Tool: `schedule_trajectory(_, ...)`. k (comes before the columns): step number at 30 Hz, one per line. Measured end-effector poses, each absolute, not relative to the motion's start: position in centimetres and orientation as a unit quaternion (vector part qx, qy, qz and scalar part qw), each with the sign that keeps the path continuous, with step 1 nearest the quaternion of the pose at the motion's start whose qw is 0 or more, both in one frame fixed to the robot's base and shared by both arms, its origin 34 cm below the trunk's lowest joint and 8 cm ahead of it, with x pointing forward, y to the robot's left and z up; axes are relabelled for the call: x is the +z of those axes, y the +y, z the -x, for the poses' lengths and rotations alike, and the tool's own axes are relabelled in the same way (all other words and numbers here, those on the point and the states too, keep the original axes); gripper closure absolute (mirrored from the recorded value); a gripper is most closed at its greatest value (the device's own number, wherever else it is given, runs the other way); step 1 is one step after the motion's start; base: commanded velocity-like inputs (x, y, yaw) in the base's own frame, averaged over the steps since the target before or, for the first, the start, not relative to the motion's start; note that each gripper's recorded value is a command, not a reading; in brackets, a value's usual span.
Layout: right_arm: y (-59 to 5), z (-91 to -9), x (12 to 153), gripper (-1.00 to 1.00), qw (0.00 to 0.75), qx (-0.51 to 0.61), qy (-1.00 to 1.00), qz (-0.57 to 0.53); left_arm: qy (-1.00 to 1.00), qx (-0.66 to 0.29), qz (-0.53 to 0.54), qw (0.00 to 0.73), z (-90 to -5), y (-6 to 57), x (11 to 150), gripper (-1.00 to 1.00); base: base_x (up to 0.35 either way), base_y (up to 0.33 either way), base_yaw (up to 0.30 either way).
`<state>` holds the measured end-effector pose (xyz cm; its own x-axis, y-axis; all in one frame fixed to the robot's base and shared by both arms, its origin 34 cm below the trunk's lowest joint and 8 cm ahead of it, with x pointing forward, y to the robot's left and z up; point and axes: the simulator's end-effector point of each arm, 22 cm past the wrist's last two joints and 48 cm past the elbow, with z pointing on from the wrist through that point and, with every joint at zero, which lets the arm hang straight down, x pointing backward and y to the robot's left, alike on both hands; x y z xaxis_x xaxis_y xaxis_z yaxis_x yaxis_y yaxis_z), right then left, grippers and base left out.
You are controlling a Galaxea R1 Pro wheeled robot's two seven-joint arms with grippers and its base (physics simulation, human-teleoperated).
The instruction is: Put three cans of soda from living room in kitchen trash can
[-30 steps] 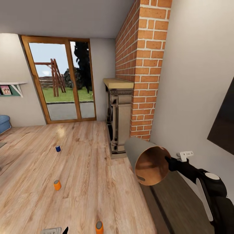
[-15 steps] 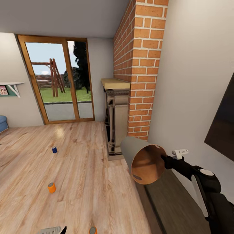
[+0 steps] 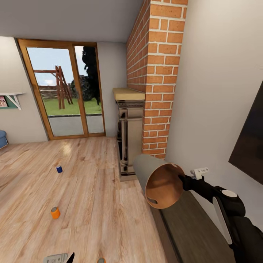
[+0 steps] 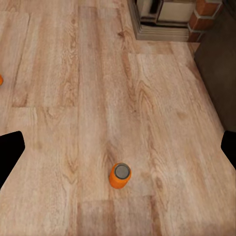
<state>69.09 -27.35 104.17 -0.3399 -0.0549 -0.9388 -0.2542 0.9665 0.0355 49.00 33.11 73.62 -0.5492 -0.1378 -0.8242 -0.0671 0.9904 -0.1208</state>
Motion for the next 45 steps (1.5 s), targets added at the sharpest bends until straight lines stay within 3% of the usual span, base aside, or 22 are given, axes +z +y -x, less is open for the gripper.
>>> schedule_trajectory(23, -27.5, -69.1, 104.1, 1.0, 0.567, 0.084, 0.814, 0.094, 0.891, -0.045, 0.065, 0.447, -50.5, 33.2, 74.7, -1.0, 0.084, 0.0, 0.0)
schedule_trajectory(34, -26.1, -69.1, 103.7, 1.0, 0.562, 0.088, 0.815, 0.104, 0.922, -0.099, 0.088, 0.364, -69.5, 30.3, 88.4, -1.0, 0.0, 0.0, 0.0)
schedule_trajectory(35, -26.0, -69.1, 103.7, 1.0, 0.562, 0.089, 0.816, 0.105, 0.91, -0.104, 0.086, 0.393, -72.8, 30.1, 92.6, -1.0, 0.0, 0.0, 0.0)
schedule_trajectory(45, -24.7, -69.2, 102.2, 1.0, 0.553, 0.086, 0.82, 0.118, 0.928, -0.078, 0.101, 0.35, -74.4, 30.4, 90.4, -1.0, 0.0, 0.0, 0.0)
